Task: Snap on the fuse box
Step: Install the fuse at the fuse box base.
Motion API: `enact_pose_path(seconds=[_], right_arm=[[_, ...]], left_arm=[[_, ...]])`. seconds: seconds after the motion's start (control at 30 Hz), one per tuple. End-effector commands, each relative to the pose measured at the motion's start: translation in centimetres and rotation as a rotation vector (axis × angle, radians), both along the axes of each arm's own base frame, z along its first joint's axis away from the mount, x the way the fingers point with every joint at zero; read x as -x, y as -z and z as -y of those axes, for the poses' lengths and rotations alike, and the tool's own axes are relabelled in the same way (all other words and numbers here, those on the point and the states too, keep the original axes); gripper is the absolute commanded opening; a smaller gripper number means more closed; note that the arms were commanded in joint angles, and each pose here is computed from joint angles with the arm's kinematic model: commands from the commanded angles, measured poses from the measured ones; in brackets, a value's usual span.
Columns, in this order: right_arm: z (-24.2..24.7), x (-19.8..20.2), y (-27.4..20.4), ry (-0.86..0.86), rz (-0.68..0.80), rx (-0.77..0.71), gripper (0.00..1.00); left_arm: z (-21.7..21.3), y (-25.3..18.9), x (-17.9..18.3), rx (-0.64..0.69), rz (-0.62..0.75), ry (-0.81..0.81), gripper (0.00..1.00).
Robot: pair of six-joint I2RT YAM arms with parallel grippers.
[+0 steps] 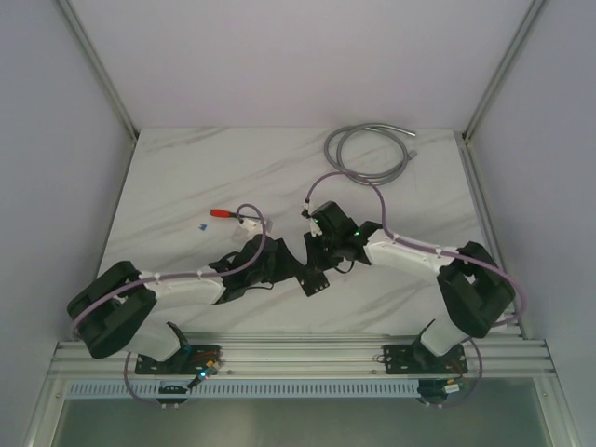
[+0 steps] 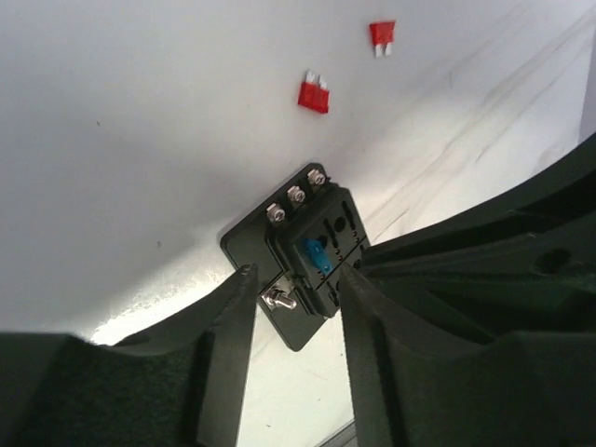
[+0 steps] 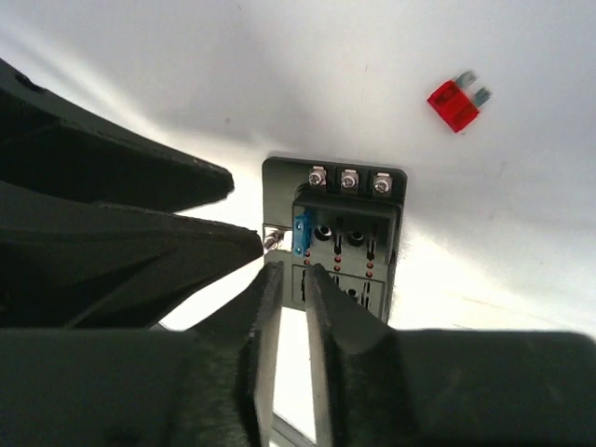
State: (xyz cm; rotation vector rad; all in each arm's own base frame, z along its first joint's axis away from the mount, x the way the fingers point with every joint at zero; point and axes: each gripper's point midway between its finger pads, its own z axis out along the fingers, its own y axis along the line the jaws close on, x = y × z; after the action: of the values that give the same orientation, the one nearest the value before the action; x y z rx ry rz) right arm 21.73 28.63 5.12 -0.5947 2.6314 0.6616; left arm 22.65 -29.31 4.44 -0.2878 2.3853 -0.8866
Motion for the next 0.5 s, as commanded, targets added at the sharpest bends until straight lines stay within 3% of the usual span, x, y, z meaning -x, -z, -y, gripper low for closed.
enact_pose_path(seconds=[0.0,0.2,0.33,0.47], right_arm=[[-0.2,-2.0,-5.2,-0.022,0.166,-0.029,0.27],[2.4,-6.3,-5.4,0.093,0.271,0.102,0.44],[3.1,-9.9,-3.8,0.144,0.304,0.198,0.47],[2.4,-13.1,-2.9,0.095,0.356,0.204,0.48]], left_arm=[[-1.0,-3.0,-1.7,-0.025,0.096,-0.032,0.52],[-4.0,-3.7,-2.9,-0.05,0.132,-0.105,0.67],[-6.5,-3.2,-3.4,-0.057,0.133,-0.164,0.76],[-8.8,-2.8,-3.6,-0.06,0.131,-0.213,0.84]])
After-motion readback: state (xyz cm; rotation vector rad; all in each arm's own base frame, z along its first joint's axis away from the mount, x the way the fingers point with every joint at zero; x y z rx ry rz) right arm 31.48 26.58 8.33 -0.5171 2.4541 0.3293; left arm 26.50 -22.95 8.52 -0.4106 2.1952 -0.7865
